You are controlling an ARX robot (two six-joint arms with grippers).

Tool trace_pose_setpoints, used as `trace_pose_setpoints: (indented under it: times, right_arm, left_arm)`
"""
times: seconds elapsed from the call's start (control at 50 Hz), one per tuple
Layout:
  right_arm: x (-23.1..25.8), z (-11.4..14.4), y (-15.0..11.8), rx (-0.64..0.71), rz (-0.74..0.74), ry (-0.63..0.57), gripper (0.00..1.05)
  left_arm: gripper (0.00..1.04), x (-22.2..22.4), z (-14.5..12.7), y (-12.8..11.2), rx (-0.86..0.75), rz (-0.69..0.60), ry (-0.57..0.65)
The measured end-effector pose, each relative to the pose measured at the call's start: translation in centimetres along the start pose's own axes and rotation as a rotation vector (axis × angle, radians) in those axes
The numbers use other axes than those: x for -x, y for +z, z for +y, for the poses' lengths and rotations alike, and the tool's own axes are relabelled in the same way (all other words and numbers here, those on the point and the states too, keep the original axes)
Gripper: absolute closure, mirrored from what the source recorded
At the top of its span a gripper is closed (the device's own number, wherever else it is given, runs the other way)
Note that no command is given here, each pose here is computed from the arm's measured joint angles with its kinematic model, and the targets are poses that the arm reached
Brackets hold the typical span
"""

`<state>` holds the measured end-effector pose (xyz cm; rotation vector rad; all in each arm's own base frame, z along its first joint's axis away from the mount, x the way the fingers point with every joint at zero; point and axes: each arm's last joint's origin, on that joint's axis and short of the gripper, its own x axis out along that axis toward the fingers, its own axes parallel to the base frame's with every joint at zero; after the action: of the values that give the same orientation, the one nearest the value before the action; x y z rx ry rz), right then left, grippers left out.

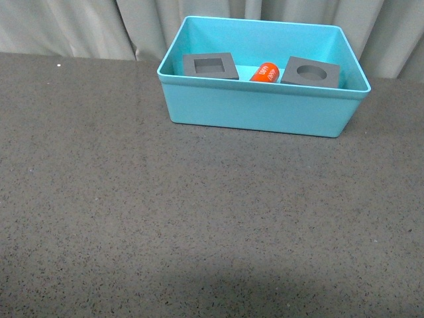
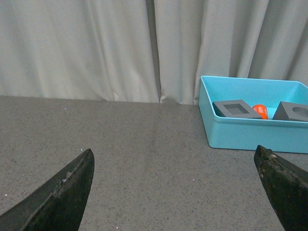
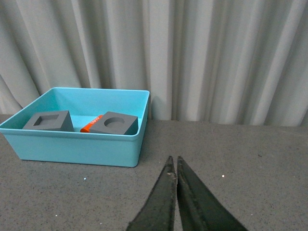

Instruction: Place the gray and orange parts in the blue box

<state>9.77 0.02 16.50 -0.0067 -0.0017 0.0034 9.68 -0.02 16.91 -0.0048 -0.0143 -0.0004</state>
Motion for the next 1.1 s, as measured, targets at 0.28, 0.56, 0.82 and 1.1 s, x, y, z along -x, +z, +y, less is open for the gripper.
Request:
trace_pose_setpoints:
  times: [0.28, 0.56, 0.82, 1.1]
  right_arm:
    - [0.0, 0.0, 0.01, 0.0, -0.001, 0.0, 0.44]
    - [0.0, 0.0, 0.01, -0.002, -0.001, 0.0, 0.1]
    - [0.0, 0.0, 0.01, -0.002, -0.001, 0.0, 0.1]
    - [0.0, 0.0, 0.01, -0.002, -0.001, 0.0, 0.1]
  left_arm:
    - [0.07, 0.0, 0.0, 0.0, 0.0, 0.0, 0.0]
    - [0.07, 0.0, 0.0, 0.0, 0.0, 0.0, 0.0]
    - [0.07, 0.0, 0.0, 0.0, 0.0, 0.0, 0.0]
    - [0.07, 0.0, 0.0, 0.0, 0.0, 0.0, 0.0]
